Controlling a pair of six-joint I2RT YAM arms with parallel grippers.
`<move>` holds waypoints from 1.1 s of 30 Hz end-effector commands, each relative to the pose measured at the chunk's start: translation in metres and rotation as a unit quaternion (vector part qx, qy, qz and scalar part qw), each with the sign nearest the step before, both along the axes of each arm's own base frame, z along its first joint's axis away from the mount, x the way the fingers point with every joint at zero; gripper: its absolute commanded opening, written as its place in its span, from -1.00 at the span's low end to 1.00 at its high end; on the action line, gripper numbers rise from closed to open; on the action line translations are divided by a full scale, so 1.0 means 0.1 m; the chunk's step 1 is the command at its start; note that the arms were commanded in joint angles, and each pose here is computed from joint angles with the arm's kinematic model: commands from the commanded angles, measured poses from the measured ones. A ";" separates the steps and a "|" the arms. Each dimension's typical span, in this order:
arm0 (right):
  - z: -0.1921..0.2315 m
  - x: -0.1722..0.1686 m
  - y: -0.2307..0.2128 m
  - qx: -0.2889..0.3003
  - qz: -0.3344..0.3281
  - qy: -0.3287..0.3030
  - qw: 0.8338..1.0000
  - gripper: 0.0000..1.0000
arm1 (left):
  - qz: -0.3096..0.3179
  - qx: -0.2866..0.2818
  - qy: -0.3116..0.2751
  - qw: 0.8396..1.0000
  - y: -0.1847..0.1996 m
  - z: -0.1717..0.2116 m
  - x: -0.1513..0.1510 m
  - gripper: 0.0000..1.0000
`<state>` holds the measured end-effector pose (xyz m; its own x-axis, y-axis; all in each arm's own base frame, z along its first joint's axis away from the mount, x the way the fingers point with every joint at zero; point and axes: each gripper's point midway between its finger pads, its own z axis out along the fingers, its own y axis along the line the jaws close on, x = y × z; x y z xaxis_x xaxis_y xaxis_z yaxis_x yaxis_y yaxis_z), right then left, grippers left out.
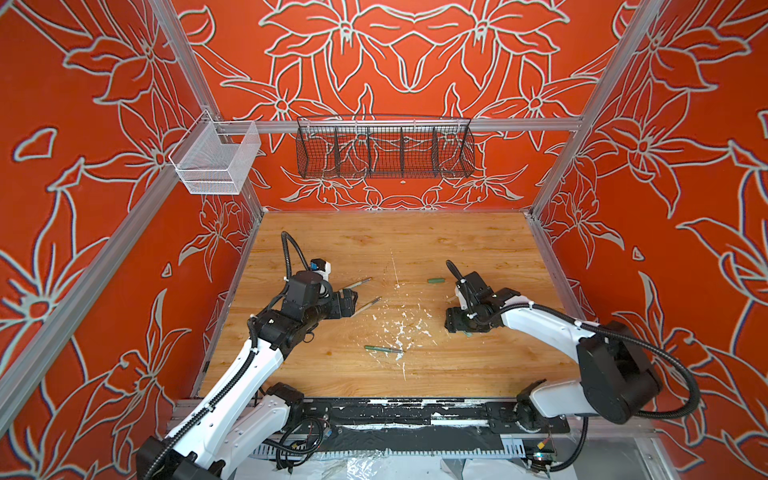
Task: Insert the pens into the pen caps
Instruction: 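Move the right gripper toward the pale green cap while the left moves over pens, then lower the right gripper over the pale green cap and close on it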
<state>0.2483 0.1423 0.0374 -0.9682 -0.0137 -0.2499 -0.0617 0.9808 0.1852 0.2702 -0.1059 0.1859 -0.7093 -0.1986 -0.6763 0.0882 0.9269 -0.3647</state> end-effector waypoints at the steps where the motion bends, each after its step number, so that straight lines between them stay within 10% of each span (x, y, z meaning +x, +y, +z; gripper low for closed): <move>1: 0.04 0.15 0.08 0.001 0.021 -0.022 1.000 0.54 | -0.003 -0.003 -0.012 1.000 -0.02 0.10 -0.01 0.94; 18: 0.02 -0.31 0.53 0.082 0.113 0.042 0.989 0.53 | -0.004 0.004 -0.005 1.000 -0.02 0.06 0.01 0.94; 33: 0.44 -0.34 0.18 0.032 0.047 0.001 0.998 0.50 | -0.008 0.005 -0.010 1.000 -0.04 0.08 0.02 0.94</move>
